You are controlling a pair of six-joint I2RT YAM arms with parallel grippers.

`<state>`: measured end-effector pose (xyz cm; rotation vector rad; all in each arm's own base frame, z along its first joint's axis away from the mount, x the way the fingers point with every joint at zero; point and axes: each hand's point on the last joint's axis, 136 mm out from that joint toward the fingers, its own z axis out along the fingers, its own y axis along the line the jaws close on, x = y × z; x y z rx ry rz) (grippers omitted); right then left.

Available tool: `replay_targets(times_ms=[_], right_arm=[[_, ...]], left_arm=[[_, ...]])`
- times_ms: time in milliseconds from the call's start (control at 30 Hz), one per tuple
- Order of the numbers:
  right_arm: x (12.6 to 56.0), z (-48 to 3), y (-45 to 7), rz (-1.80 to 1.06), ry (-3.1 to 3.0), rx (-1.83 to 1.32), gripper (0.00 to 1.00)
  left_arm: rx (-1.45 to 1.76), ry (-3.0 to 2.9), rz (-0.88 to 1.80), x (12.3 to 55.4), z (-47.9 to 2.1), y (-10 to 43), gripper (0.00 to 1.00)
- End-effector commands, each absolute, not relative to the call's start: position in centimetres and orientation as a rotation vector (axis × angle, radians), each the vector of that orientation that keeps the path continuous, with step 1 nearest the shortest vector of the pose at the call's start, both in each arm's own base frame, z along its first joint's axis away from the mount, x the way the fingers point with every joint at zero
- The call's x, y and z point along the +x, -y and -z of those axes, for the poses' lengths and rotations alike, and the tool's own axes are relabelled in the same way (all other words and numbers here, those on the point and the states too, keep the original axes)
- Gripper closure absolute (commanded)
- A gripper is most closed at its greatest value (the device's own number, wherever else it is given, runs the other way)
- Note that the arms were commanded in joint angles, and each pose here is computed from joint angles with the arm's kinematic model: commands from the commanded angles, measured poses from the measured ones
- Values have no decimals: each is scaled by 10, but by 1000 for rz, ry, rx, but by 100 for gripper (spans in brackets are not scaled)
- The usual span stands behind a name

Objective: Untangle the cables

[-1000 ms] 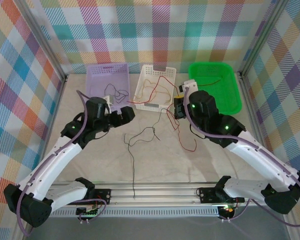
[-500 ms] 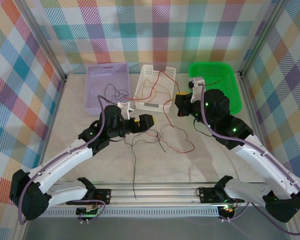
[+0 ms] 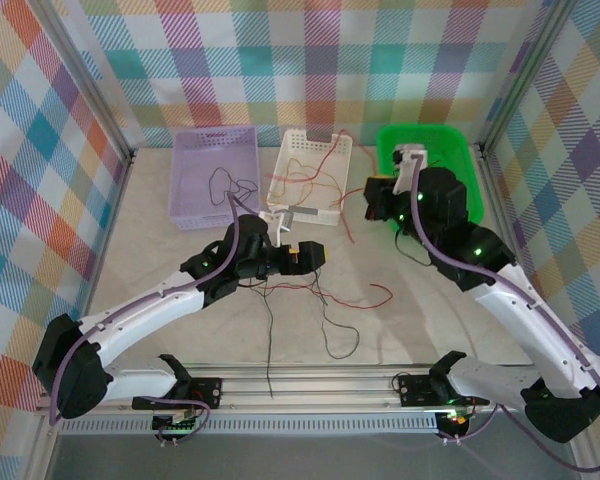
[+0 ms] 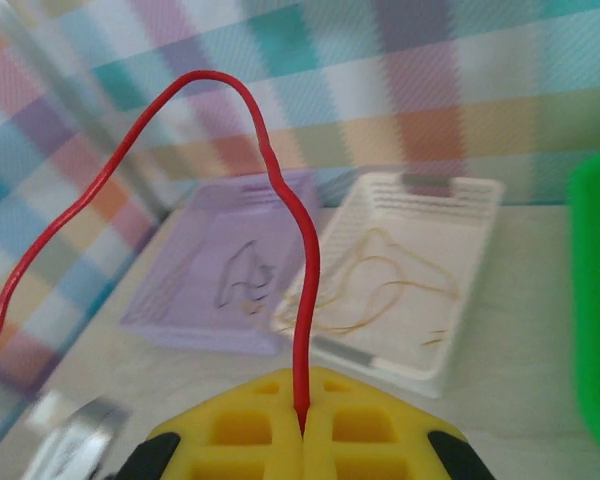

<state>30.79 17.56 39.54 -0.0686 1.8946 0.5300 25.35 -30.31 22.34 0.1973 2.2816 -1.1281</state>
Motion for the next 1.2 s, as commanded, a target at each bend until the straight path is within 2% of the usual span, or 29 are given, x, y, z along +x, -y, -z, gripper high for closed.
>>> replay_targets(times_ms=[0, 167, 433, 667, 1033, 1167], right_arm=[[338, -377, -112, -335, -1976, 171, 100], [382, -334, -54, -275, -2075, 422, 100], [448, -270, 3, -153, -2201, 646, 100], [492, -209, 29, 22, -2323, 701, 100], [511, -138, 59, 179, -2483, 812, 100], [510, -127, 62, 212, -2519, 816, 100]], left_arm=[[198, -2297, 951, 257, -240, 283, 1], [213, -2354, 739, 250, -260, 249, 1], [286, -2295, 446, 234, -301, 187, 0], [283, -2246, 326, 231, -290, 158, 0], [272, -2277, 292, 235, -261, 157, 0], [275, -2289, 281, 236, -255, 157, 0]])
